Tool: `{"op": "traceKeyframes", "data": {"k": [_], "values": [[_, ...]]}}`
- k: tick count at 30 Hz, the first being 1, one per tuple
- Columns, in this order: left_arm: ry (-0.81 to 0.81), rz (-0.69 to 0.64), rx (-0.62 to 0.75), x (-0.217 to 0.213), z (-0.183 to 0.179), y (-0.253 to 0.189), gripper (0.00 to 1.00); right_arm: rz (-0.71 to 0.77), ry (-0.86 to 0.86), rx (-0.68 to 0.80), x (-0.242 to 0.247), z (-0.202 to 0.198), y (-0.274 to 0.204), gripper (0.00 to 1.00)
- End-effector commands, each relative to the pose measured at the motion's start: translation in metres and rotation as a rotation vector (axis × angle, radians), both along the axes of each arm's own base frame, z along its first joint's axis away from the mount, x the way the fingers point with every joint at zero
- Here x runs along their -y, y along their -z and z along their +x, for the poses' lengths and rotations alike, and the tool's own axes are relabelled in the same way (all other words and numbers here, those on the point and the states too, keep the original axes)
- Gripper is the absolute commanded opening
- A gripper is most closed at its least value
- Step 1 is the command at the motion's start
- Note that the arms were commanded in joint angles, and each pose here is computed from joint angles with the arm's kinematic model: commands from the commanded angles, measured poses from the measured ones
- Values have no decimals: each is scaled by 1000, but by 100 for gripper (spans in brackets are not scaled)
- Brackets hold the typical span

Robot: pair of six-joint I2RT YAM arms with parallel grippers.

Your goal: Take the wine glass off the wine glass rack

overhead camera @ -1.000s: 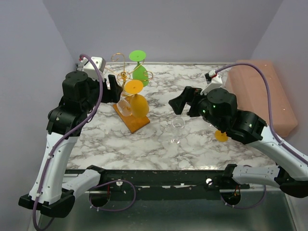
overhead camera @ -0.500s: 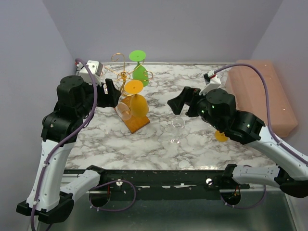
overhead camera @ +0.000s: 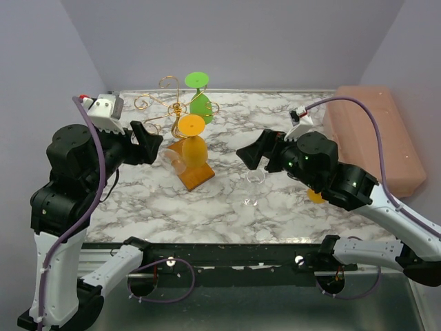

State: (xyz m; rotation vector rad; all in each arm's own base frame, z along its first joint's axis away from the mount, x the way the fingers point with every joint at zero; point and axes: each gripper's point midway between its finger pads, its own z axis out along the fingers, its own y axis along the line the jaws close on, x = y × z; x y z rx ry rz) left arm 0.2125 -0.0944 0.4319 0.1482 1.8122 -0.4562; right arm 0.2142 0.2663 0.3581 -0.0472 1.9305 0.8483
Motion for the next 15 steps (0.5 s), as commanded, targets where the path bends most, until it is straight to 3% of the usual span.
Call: {"op": "traceKeyframes", "data": {"k": [1, 15], "values": [[-9, -24, -1, -4, -16, -7, 41, 65, -46, -6, -8, -8, -5, 100], [87, -120, 24, 7, -50, -26, 40, 348, -123, -5, -18, -28, -18, 100]]}}
